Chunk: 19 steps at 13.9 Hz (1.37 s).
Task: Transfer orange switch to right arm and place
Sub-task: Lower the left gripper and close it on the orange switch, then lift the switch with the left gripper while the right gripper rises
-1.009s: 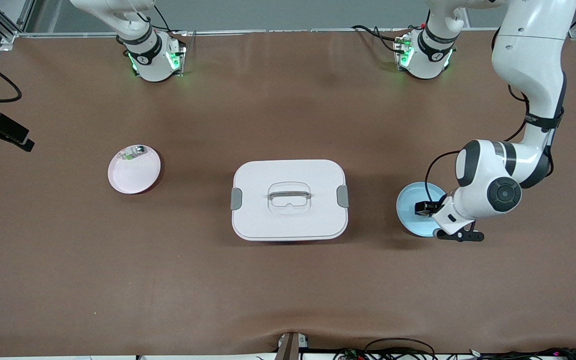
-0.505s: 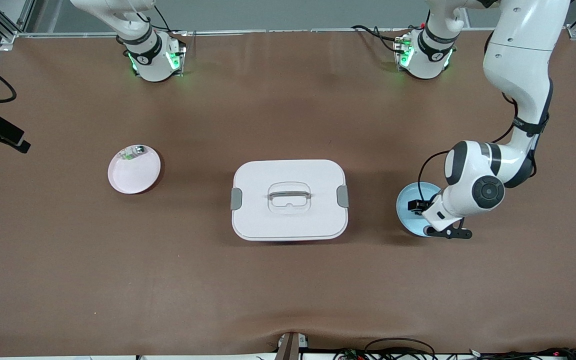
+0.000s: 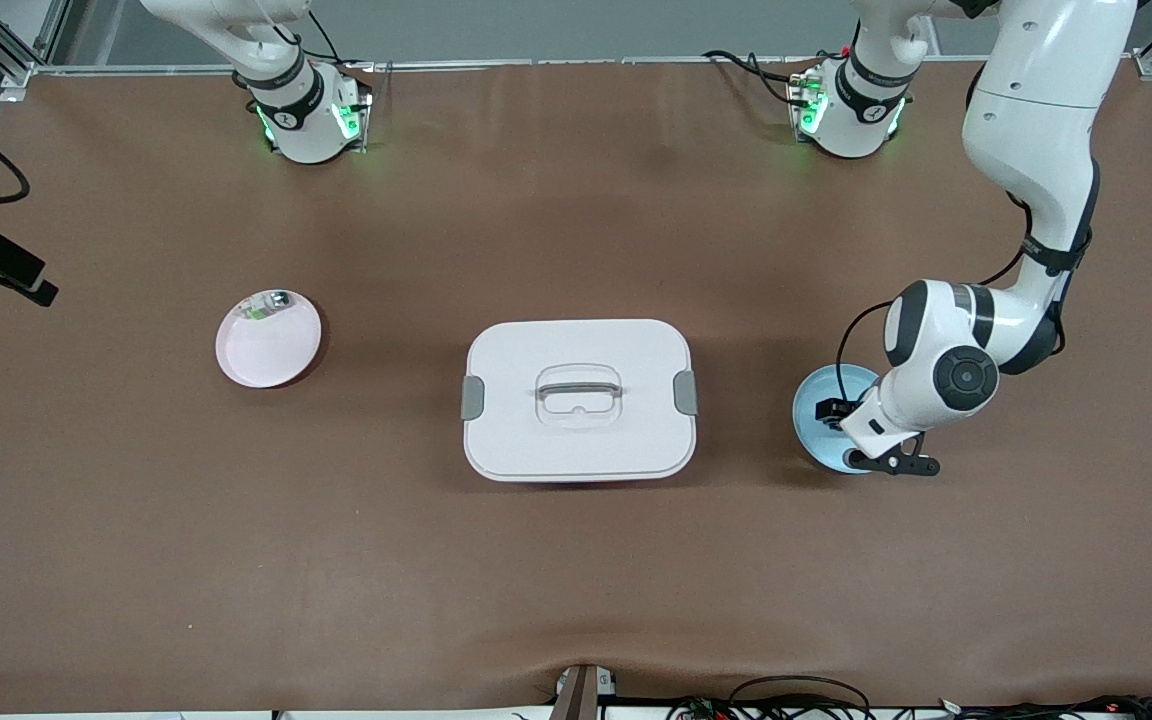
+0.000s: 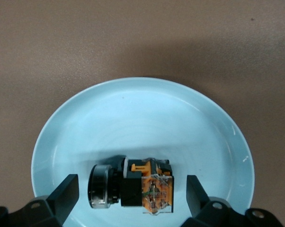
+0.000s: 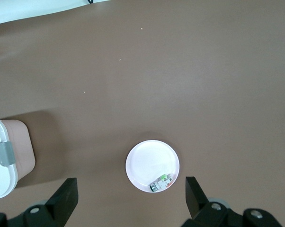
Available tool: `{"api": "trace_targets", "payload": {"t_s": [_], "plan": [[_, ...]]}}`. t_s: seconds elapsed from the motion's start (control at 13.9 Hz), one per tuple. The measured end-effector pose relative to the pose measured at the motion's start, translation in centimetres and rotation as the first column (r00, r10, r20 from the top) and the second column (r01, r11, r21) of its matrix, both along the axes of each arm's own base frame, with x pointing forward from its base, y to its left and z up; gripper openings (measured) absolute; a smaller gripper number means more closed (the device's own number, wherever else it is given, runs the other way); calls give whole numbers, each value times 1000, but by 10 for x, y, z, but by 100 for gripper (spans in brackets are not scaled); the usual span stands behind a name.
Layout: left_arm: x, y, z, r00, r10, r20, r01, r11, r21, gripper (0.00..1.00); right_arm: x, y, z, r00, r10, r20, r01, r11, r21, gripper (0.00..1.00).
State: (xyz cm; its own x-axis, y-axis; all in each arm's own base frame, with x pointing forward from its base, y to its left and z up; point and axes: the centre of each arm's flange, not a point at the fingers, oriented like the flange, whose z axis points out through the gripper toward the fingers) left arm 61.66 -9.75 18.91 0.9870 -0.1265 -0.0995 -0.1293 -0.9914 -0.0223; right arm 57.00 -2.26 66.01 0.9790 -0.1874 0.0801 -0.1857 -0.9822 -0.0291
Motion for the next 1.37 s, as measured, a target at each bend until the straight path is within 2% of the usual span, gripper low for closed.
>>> {"api": "trace_targets", "payload": {"t_s": [0.58,0.65,0.79,1.37], "plan": [[-7,0,-17,1000,8,-5,-8,1000,0,99,0,1,1,1000,1,1,-1,1000,0,100],[-7,0,-17,1000,13,-3,-13,1000,0,94,0,1,1,1000,2,1,-2,1000,0,100],[-6,-1,-15,1000,13,2,-13,1000,-1,74,0,2,1,1000,3,0,-3,1000,0,100],[-4,-7,2,995,96,8,-96,995,7,73,-7,2,-6,998,5,-69,-5,1000,3,100]]}}
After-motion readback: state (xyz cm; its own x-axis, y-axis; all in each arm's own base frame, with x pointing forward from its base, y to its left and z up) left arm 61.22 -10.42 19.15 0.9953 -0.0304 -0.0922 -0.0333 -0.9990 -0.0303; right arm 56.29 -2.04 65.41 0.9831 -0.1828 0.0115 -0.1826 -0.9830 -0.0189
